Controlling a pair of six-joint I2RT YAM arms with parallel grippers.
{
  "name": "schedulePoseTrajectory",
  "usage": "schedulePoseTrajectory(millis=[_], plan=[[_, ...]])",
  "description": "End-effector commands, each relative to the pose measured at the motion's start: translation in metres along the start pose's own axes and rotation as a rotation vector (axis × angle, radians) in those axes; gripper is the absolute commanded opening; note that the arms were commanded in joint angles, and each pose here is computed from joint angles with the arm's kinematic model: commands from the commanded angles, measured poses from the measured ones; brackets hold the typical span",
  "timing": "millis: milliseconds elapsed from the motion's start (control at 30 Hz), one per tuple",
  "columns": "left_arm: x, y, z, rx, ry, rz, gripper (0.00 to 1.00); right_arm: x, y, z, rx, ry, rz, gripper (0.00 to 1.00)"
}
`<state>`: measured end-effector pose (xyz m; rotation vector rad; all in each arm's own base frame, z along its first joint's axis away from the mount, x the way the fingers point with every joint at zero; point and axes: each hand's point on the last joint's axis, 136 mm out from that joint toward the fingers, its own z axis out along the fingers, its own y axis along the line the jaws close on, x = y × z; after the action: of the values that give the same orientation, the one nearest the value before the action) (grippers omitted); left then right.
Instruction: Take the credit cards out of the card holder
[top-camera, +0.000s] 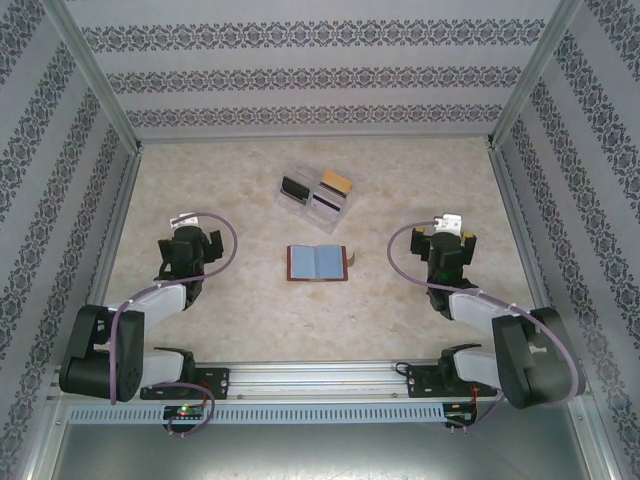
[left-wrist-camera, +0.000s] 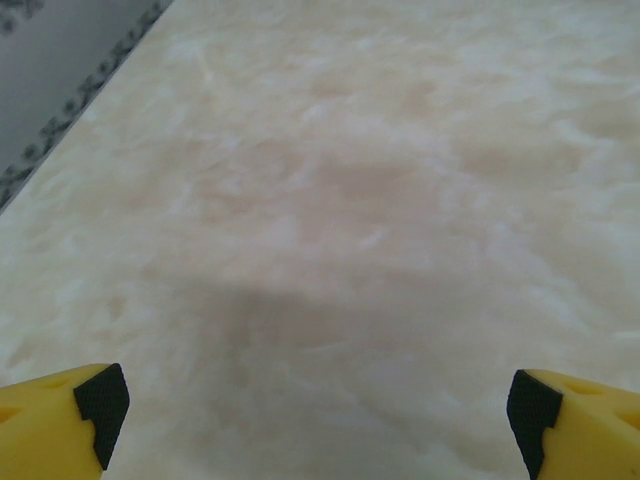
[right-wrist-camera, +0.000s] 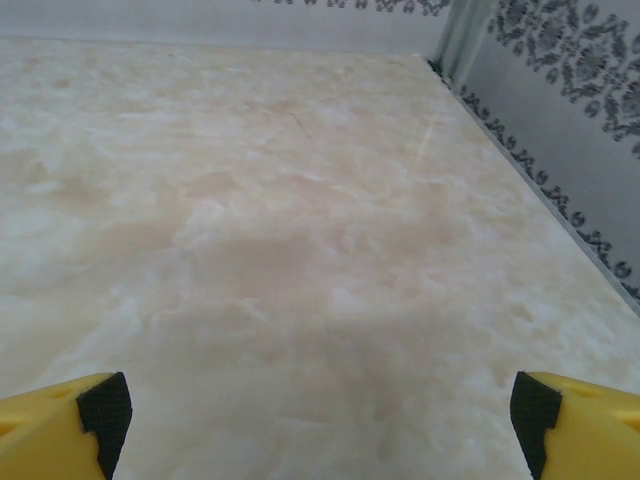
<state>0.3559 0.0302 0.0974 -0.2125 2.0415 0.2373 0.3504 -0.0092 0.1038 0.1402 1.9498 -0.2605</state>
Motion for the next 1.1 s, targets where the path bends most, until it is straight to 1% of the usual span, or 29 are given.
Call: schedulePoseTrajectory(millis=[0, 167, 333, 400, 500, 533, 600, 633, 667, 700, 733, 800, 833, 1067], plan=[[-0.032, -0.011, 0.002, 0.093, -0.152, 0.014, 0.99, -0.030, 0.011, 0.005, -0.054, -0.095, -0.004, 0.98], [-0.027, -0.013, 0.013, 0.123, -0.157, -0.012, 0.99, -0.032, 0.010, 0.014, -0.067, -0.122, 0.005, 0.98], [-0.022, -0.022, 0.015, 0.178, -0.158, 0.012, 0.99, -0.019, 0.010, 0.023, -0.087, -0.090, 0.011, 0.98], [-0.018, -0.026, 0.018, 0.193, -0.157, 0.019, 0.99, -0.025, 0.008, 0.023, -0.089, -0.122, 0.033, 0.98], [-0.012, -0.029, 0.025, 0.203, -0.144, 0.026, 0.99, -0.016, 0.004, 0.026, -0.080, -0.126, 0.052, 0.98], [-0.011, -0.029, 0.027, 0.202, -0.140, 0.026, 0.99, -0.016, 0.005, 0.029, -0.078, -0.132, 0.049, 0.98], [-0.006, -0.029, 0.030, 0.196, -0.126, 0.027, 0.99, -0.014, 0.006, 0.029, -0.078, -0.105, 0.044, 0.98], [-0.007, -0.029, 0.032, 0.188, -0.131, 0.023, 0.99, -0.016, 0.004, 0.029, -0.071, -0.116, 0.048, 0.98], [-0.004, -0.026, 0.036, 0.168, -0.088, 0.021, 0.99, -0.016, 0.002, 0.031, -0.052, -0.116, 0.054, 0.98], [-0.006, -0.025, 0.039, 0.160, -0.083, 0.020, 0.99, -0.011, 0.002, 0.034, -0.047, -0.088, 0.050, 0.98], [-0.006, -0.025, 0.038, 0.159, -0.094, 0.020, 0.99, -0.007, 0.001, 0.034, -0.049, -0.067, 0.054, 0.98], [-0.006, -0.025, 0.038, 0.157, -0.090, 0.019, 0.99, -0.007, -0.003, 0.035, -0.048, -0.066, 0.072, 0.98], [-0.005, -0.025, 0.039, 0.157, -0.083, 0.019, 0.99, -0.019, -0.002, 0.038, -0.051, -0.087, 0.080, 0.98], [-0.006, -0.025, 0.038, 0.159, -0.089, 0.023, 0.99, -0.020, -0.002, 0.038, -0.051, -0.090, 0.081, 0.98]])
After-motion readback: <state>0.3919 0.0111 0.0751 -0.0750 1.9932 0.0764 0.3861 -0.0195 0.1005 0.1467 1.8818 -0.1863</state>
